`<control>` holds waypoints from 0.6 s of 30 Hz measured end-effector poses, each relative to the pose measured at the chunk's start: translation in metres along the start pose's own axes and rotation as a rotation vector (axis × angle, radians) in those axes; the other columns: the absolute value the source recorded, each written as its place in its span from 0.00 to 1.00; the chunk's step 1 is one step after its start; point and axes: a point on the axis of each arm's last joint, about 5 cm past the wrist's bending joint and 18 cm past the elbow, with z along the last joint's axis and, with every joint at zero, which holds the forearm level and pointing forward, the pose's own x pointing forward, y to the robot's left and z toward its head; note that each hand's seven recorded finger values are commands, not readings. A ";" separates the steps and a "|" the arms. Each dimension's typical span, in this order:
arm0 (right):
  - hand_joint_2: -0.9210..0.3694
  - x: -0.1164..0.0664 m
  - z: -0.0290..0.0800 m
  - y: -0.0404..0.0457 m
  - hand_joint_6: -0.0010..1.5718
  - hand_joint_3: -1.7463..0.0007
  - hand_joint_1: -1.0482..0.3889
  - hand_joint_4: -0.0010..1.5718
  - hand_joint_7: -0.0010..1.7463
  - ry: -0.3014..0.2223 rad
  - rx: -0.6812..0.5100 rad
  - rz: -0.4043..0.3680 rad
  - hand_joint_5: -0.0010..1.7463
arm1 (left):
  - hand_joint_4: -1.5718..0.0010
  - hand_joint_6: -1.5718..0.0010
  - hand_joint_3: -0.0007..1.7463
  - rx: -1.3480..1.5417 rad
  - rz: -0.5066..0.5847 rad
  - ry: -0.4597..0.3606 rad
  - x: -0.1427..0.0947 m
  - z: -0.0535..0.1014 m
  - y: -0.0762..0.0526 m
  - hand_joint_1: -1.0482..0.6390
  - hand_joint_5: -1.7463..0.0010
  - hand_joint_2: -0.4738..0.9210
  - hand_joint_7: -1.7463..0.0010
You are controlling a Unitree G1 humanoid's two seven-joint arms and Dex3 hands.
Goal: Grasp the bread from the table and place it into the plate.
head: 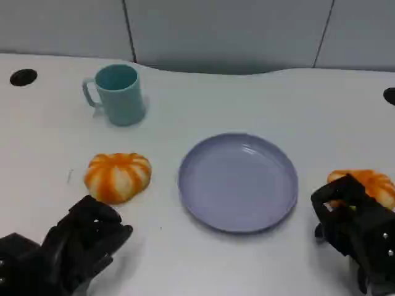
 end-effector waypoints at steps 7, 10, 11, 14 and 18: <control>0.00 0.000 0.001 -0.0007 0.25 0.78 0.56 0.40 0.95 -0.005 -0.009 -0.001 1.00 | 0.63 0.76 0.09 -0.002 0.000 0.002 0.000 0.000 0.000 0.44 0.00 1.00 0.00; 0.00 0.000 0.001 -0.0008 0.25 0.77 0.56 0.41 0.94 -0.005 -0.011 -0.001 1.00 | 0.63 0.76 0.09 -0.006 0.002 0.000 0.000 0.000 0.000 0.45 0.00 1.00 0.00; 0.00 0.000 0.001 -0.0008 0.25 0.76 0.56 0.41 0.94 -0.005 -0.011 -0.001 1.00 | 0.63 0.76 0.09 -0.006 0.002 0.000 0.000 0.000 0.000 0.44 0.00 1.00 0.00; 0.00 0.000 0.001 -0.0009 0.25 0.75 0.57 0.40 0.92 -0.009 -0.010 0.001 1.00 | 0.63 0.76 0.10 -0.005 0.002 0.000 0.000 0.000 0.000 0.44 0.00 1.00 0.00; 0.00 0.000 0.001 -0.0009 0.25 0.75 0.57 0.39 0.91 -0.009 -0.011 0.001 1.00 | 0.64 0.76 0.10 -0.005 0.002 0.000 0.000 0.000 0.000 0.44 0.00 1.00 0.00</control>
